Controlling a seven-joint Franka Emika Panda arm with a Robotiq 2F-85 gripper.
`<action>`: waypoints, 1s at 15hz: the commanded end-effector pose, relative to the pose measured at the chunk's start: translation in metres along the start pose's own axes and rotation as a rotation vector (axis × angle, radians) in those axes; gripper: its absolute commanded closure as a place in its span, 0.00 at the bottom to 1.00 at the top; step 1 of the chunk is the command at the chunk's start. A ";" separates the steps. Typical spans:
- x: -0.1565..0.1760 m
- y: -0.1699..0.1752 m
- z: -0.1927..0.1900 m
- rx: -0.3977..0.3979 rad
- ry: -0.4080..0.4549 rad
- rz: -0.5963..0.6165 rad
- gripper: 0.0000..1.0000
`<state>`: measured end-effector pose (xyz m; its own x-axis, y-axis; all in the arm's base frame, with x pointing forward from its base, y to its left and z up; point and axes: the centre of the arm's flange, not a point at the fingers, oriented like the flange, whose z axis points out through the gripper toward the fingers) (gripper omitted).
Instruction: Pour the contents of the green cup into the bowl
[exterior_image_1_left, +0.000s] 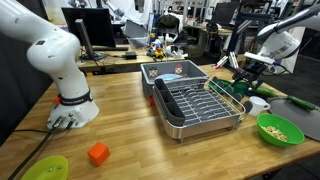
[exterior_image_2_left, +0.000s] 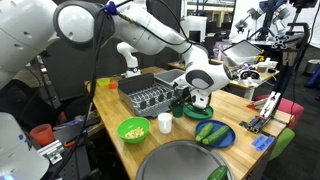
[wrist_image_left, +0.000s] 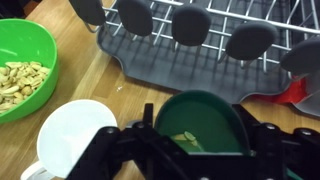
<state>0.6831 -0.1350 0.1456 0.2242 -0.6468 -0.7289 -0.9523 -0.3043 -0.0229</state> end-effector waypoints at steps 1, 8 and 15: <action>0.015 -0.013 0.001 -0.031 -0.078 -0.040 0.48; 0.026 -0.010 0.024 -0.095 -0.144 -0.041 0.48; 0.033 -0.014 0.042 -0.139 -0.171 -0.052 0.42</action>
<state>0.6812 -0.1172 0.0937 0.2078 -0.5222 -0.8271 -0.9116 -0.4100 0.0298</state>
